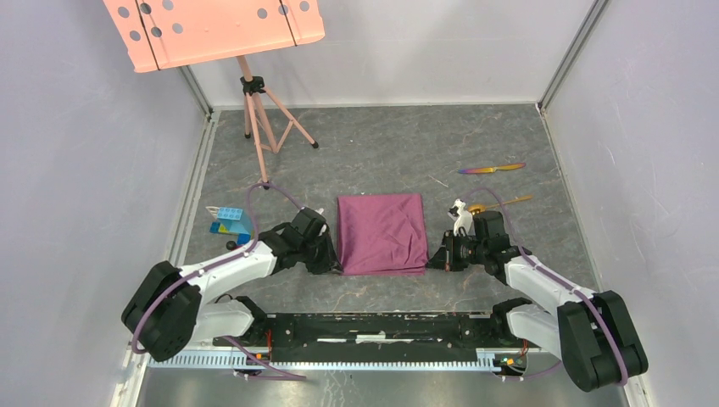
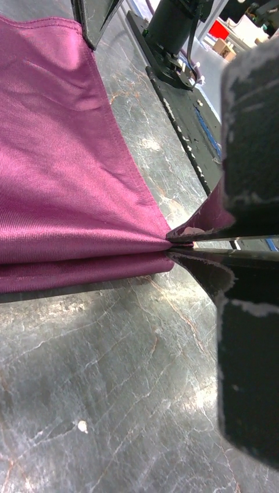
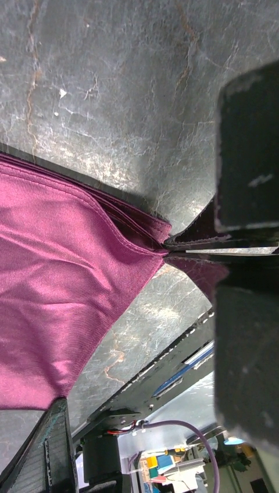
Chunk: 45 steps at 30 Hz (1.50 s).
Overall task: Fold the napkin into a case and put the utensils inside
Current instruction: Smooth out the square-folded napkin at the center of the board.
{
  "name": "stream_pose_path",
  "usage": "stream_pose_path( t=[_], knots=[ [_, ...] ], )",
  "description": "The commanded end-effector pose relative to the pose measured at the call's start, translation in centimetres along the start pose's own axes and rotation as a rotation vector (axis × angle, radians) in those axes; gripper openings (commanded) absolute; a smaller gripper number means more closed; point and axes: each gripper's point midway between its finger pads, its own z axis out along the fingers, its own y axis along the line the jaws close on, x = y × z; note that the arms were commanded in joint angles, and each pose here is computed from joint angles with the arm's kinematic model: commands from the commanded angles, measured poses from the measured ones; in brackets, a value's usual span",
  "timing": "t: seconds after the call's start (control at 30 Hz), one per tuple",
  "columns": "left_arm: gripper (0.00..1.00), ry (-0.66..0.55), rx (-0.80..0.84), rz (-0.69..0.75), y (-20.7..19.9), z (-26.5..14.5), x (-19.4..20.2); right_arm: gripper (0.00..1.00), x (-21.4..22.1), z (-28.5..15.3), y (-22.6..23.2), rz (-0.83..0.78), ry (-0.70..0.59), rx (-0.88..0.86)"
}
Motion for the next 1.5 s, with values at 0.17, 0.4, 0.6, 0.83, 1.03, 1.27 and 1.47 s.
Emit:
stream_pose_path(
  t=[0.17,0.4,0.6,0.83,1.03,1.27,1.47],
  knots=[
    [0.13,-0.03,-0.025,0.031,0.8,-0.4,-0.5,0.0,-0.9,0.2,1.0,-0.026,-0.035,-0.056],
    [0.13,0.01,-0.023,0.017,1.4,0.6,0.4,0.03,0.0,0.5,0.1,-0.025,-0.025,-0.04],
    [0.32,0.017,0.006,0.041,0.2,-1.1,0.3,0.42,-3.6,-1.6,-0.4,-0.184,-0.059,0.117],
    [0.38,-0.052,0.108,0.078,-3.7,-4.4,-1.9,0.68,-8.0,-0.1,5.8,-0.213,-0.171,-0.132],
    [0.24,-0.032,0.21,0.044,-5.5,-1.7,-2.4,0.61,-10.7,4.7,11.3,-0.181,-0.183,-0.282],
    [0.18,-0.01,0.094,0.012,-1.3,1.5,-1.2,0.41,-11.8,10.5,16.5,-0.088,-0.133,-0.488],
    [0.16,-0.015,0.022,-0.014,2.1,1.8,0.4,0.45,-10.7,14.0,18.6,-0.08,-0.077,-0.551]
  ],
)
